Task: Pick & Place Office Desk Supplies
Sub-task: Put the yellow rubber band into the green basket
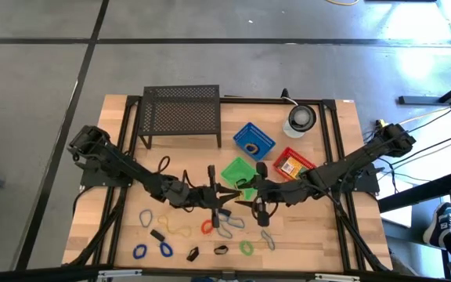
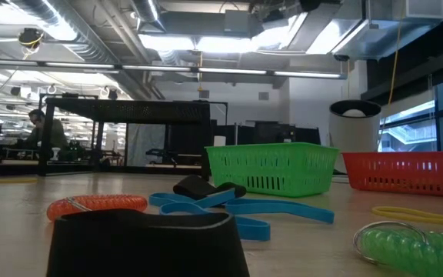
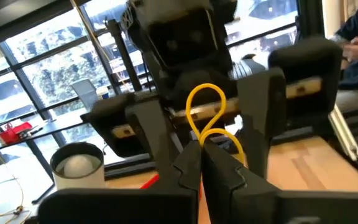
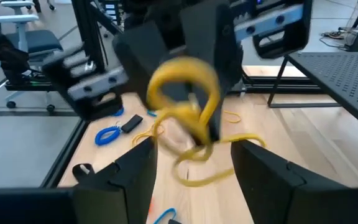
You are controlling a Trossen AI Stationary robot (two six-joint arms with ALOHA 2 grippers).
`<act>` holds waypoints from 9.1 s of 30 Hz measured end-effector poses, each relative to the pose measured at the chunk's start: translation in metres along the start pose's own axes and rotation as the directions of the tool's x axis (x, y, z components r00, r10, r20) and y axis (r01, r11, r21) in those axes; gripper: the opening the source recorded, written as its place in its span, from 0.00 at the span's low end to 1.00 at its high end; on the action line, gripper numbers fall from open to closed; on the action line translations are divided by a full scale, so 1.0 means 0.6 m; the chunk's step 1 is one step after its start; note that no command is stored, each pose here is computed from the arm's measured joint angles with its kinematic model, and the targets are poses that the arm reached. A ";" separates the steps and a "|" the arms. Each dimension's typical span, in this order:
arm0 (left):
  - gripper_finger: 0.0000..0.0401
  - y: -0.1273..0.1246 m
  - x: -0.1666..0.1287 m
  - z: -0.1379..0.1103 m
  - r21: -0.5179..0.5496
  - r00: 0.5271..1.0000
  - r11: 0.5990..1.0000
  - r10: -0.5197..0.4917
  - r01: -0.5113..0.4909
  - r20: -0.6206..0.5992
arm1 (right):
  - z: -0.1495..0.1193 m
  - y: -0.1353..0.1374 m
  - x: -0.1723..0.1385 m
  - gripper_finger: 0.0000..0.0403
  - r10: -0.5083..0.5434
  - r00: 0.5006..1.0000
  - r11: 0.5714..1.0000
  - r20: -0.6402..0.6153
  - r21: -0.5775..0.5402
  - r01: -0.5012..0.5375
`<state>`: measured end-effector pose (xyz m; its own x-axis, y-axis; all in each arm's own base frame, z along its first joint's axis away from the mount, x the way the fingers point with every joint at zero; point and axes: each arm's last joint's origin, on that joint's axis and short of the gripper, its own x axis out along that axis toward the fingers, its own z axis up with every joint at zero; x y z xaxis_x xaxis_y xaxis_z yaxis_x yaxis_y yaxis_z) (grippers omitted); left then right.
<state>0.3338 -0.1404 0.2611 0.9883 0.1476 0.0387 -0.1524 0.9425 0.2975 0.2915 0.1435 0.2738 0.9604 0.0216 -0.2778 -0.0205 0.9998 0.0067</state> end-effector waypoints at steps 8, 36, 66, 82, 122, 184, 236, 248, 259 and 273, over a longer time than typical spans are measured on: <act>0.00 0.001 0.001 0.000 -0.003 1.000 1.000 0.004 -0.004 0.003 | 0.000 -0.003 0.001 0.49 -0.006 1.000 0.999 0.000 0.040 0.006; 0.28 -0.030 -0.029 0.001 -0.007 0.983 0.988 0.154 -0.156 -0.101 | -0.003 -0.004 0.001 0.02 -0.028 0.999 0.997 -0.018 0.069 0.030; 0.34 -0.055 -0.063 -0.019 0.063 0.901 0.933 0.358 -0.354 -0.244 | -0.122 -0.261 0.058 0.02 -0.603 0.580 0.601 -0.548 0.166 0.781; 0.33 -0.029 -0.078 0.009 0.195 0.837 0.868 0.494 -0.457 -0.235 | -0.107 -0.260 0.050 0.02 -0.646 0.581 0.619 -0.496 0.105 0.778; 0.33 0.113 -0.163 0.106 0.234 0.726 0.766 0.643 -0.599 -0.245 | -0.125 -0.150 0.102 0.02 -0.076 0.857 0.955 -0.510 0.209 0.210; 0.51 0.113 -0.291 -0.197 -0.085 -0.026 0.548 -0.193 -0.832 -0.981 | -0.093 -0.152 0.093 0.45 -0.101 0.909 0.943 -0.404 0.252 0.217; 0.01 0.118 -0.208 -0.105 -0.445 0.750 0.791 0.026 -0.420 -0.661 | -0.087 -0.157 0.095 0.45 -0.212 0.909 0.947 -0.360 0.155 0.283; 0.00 0.118 -0.172 -0.045 -0.378 0.929 0.891 0.112 -0.251 -0.352 | -0.077 -0.152 0.099 0.45 -0.130 0.944 0.959 -0.304 0.205 0.198; 0.00 0.118 -0.169 -0.044 -0.348 0.925 0.892 0.164 -0.287 -0.344 | -0.074 -0.151 0.100 0.45 -0.120 0.950 0.971 -0.289 0.164 0.173; 0.00 0.087 -0.130 -0.082 -0.317 0.915 0.902 0.170 -0.294 -0.366 | -0.063 -0.151 0.103 0.45 -0.119 0.968 0.983 -0.220 0.108 0.146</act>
<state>0.2483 -0.0878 0.2267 0.8757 0.4050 -0.2629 -0.4306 0.9014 -0.0455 0.3424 0.0545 0.2198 0.8712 -0.0983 -0.4810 0.1499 0.9862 0.0699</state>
